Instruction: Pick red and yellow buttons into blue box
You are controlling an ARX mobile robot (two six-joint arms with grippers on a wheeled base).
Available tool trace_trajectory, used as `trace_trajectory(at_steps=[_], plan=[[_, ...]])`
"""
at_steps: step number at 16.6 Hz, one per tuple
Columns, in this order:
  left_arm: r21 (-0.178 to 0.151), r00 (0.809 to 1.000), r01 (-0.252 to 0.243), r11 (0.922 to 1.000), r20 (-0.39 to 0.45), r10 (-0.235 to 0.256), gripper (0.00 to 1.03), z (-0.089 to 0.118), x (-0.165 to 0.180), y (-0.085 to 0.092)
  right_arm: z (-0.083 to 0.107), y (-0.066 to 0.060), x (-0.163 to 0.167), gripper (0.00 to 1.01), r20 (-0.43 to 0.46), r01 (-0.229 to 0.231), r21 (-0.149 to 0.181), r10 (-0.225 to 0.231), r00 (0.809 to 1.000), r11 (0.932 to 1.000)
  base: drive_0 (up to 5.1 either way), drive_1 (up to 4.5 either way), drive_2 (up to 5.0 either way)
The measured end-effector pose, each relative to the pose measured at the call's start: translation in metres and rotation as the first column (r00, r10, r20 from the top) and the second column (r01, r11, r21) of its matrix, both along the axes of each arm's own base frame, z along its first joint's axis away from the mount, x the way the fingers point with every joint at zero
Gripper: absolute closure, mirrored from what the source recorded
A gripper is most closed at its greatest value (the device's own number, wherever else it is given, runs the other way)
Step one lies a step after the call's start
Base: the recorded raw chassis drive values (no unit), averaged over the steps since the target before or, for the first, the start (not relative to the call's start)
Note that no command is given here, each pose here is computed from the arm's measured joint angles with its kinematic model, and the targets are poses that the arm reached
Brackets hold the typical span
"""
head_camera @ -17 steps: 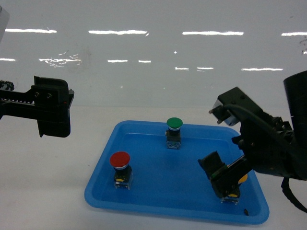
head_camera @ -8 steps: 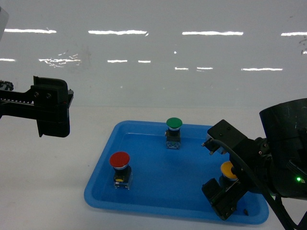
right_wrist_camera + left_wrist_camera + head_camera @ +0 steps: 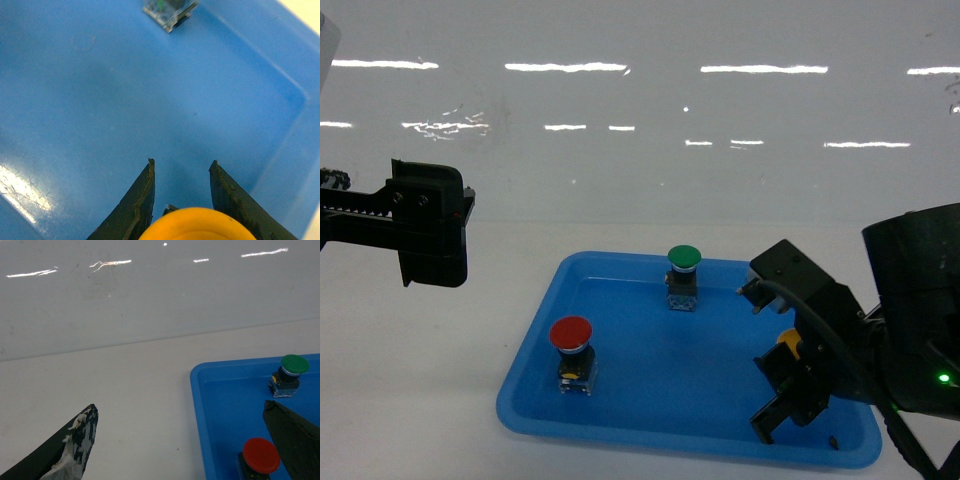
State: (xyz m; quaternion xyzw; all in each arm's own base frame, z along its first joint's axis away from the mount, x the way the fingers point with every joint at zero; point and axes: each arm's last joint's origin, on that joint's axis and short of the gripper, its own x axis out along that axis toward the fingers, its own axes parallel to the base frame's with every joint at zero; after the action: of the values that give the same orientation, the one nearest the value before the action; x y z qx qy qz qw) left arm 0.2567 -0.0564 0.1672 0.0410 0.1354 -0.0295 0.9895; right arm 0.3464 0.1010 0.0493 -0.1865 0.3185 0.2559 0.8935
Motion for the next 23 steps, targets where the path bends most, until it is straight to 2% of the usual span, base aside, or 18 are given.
trace_trajectory(at_steps=[2,4,9,11,14,16,17,19,21,22,23], plan=[[0.000,1.000,0.000,1.0000,0.000,0.000,0.05,0.000,0.000,0.000,0.025,-0.017,-0.002,0.71,0.082,0.065,0.069,-0.070,0.994,0.9955,0.0,0.00,0.0],[0.000,1.000,0.000,1.0000,0.000,0.000,0.05,0.000,0.000,0.000,0.047,-0.031,-0.008,0.71,0.145,0.109,0.122,-0.127,0.981,0.9865,0.0,0.00,0.0],[0.000,1.000,0.000,1.0000,0.000,0.000,0.05,0.000,0.000,0.000,0.076,-0.054,-0.042,0.71,0.205,0.185,0.211,-0.229,0.952,0.9599,0.0,0.00,0.0],[0.000,1.000,0.000,1.0000,0.000,0.000,0.05,0.000,0.000,0.000,0.088,-0.062,-0.060,0.71,0.240,0.217,0.253,-0.279,0.930,0.9427,0.0,0.00,0.0],[0.000,1.000,0.000,1.0000,0.000,0.000,0.05,0.000,0.000,0.000,0.102,-0.076,-0.080,0.71,0.293,0.287,0.299,-0.374,0.880,0.9101,0.0,0.00,0.0],[0.000,1.000,0.000,1.0000,0.000,0.000,0.05,0.000,0.000,0.000,0.104,-0.082,-0.087,0.71,0.298,0.313,0.310,-0.405,0.864,0.8977,0.0,0.00,0.0],[0.000,1.000,0.000,1.0000,0.000,0.000,0.05,0.000,0.000,0.000,0.104,-0.085,-0.093,0.71,0.298,0.337,0.317,-0.430,0.852,0.8865,0.0,0.00,0.0],[0.000,1.000,0.000,1.0000,0.000,0.000,0.05,0.000,0.000,0.000,0.101,-0.096,-0.113,0.71,0.284,0.403,0.323,-0.494,0.822,0.8561,0.0,0.00,0.0],[0.000,1.000,0.000,1.0000,0.000,0.000,0.05,0.000,0.000,0.000,0.102,-0.101,-0.128,0.71,0.280,0.425,0.333,-0.518,0.808,0.8418,0.0,0.00,0.0],[0.000,1.000,0.000,1.0000,0.000,0.000,0.05,0.000,0.000,0.000,0.103,-0.102,-0.133,0.71,0.277,0.428,0.339,-0.523,0.806,0.8380,0.0,0.00,0.0],[0.000,1.000,0.000,1.0000,0.000,0.000,0.05,0.000,0.000,0.000,0.104,-0.101,-0.137,0.71,0.285,0.420,0.346,-0.520,0.805,0.8391,0.0,0.00,0.0]])
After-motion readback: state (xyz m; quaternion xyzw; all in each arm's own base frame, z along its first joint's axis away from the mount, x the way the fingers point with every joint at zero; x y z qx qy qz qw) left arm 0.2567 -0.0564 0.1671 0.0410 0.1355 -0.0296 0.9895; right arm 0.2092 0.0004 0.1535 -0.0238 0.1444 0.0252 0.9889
